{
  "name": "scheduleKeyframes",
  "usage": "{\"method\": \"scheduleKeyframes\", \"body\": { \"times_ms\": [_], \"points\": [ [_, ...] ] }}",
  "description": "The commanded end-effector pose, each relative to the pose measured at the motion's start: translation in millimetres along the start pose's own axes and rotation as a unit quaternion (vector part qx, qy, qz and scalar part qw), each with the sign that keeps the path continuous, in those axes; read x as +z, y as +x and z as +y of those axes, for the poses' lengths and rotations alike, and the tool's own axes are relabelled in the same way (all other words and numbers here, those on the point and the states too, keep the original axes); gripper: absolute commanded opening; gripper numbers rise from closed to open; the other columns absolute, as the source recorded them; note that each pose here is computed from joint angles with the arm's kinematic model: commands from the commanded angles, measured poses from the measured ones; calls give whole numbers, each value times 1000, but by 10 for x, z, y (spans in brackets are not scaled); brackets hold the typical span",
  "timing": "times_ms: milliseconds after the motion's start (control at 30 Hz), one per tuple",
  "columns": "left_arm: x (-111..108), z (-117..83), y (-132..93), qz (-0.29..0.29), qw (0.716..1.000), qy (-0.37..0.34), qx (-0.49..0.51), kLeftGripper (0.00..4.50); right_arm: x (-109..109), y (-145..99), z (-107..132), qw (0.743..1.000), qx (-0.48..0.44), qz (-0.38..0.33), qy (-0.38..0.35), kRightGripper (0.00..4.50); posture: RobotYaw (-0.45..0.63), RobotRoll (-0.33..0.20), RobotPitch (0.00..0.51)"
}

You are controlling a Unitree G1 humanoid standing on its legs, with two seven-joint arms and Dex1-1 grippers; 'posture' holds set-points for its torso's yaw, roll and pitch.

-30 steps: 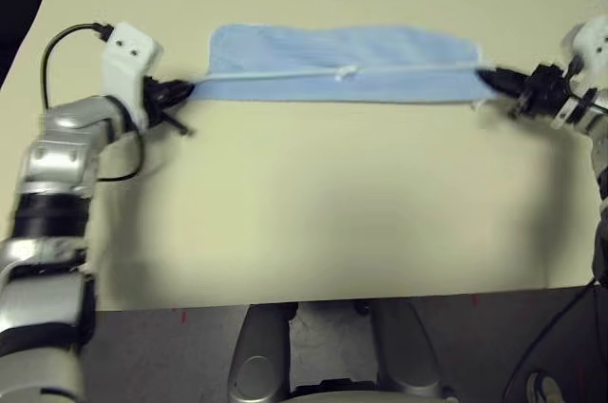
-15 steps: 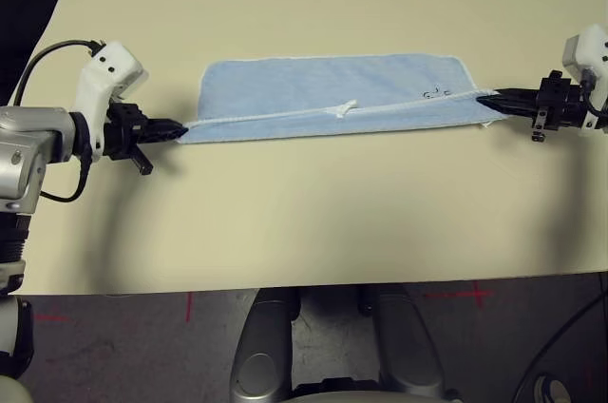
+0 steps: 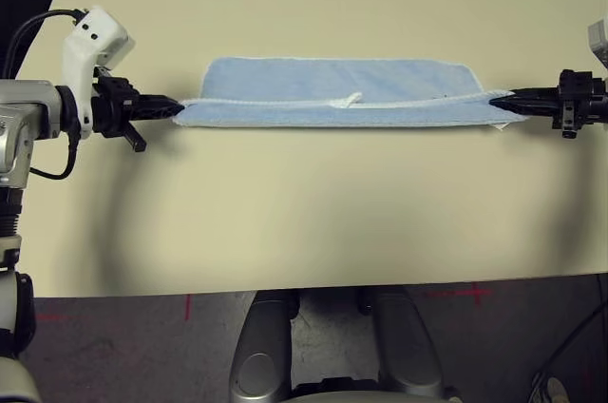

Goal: Fold the towel and set it aside.

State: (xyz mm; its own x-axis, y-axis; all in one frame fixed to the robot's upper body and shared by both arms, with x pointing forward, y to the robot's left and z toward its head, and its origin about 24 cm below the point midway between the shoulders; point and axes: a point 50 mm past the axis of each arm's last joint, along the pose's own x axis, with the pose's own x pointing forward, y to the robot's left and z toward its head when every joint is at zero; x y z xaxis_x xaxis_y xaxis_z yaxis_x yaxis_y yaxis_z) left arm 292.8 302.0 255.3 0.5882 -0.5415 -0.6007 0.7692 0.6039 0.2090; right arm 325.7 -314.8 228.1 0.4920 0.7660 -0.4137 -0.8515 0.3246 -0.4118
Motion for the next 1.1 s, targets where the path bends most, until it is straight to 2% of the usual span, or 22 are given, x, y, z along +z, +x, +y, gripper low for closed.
{"method": "scheduleKeyframes", "body": {
  "times_ms": [33,233,433,700,833,933,1100],
  "points": [
    [-162,79,-160,66,997,-20,19,17,-111,-218,48,997,-2,69,-19,0,6,0,356],
    [2,79,-199,50,998,-32,-6,17,-160,-210,64,991,-5,107,-78,0,20,0,356],
    [172,1,-290,44,997,-30,-49,17,-130,-192,15,988,-24,116,-101,0,36,0,353],
    [-81,-16,-348,103,992,-33,-68,17,-93,-174,-11,988,-31,108,-109,0,34,0,353],
    [-264,89,-307,111,993,-31,-32,17,-102,-187,-7,994,-28,81,-69,0,34,0,353],
    [-263,157,-256,104,994,-20,-10,17,-94,-191,0,997,-18,60,-46,0,23,0,352],
    [-138,236,-182,84,996,-6,1,17,-75,-205,0,998,-10,53,-34,0,18,0,351]
  ]
}}
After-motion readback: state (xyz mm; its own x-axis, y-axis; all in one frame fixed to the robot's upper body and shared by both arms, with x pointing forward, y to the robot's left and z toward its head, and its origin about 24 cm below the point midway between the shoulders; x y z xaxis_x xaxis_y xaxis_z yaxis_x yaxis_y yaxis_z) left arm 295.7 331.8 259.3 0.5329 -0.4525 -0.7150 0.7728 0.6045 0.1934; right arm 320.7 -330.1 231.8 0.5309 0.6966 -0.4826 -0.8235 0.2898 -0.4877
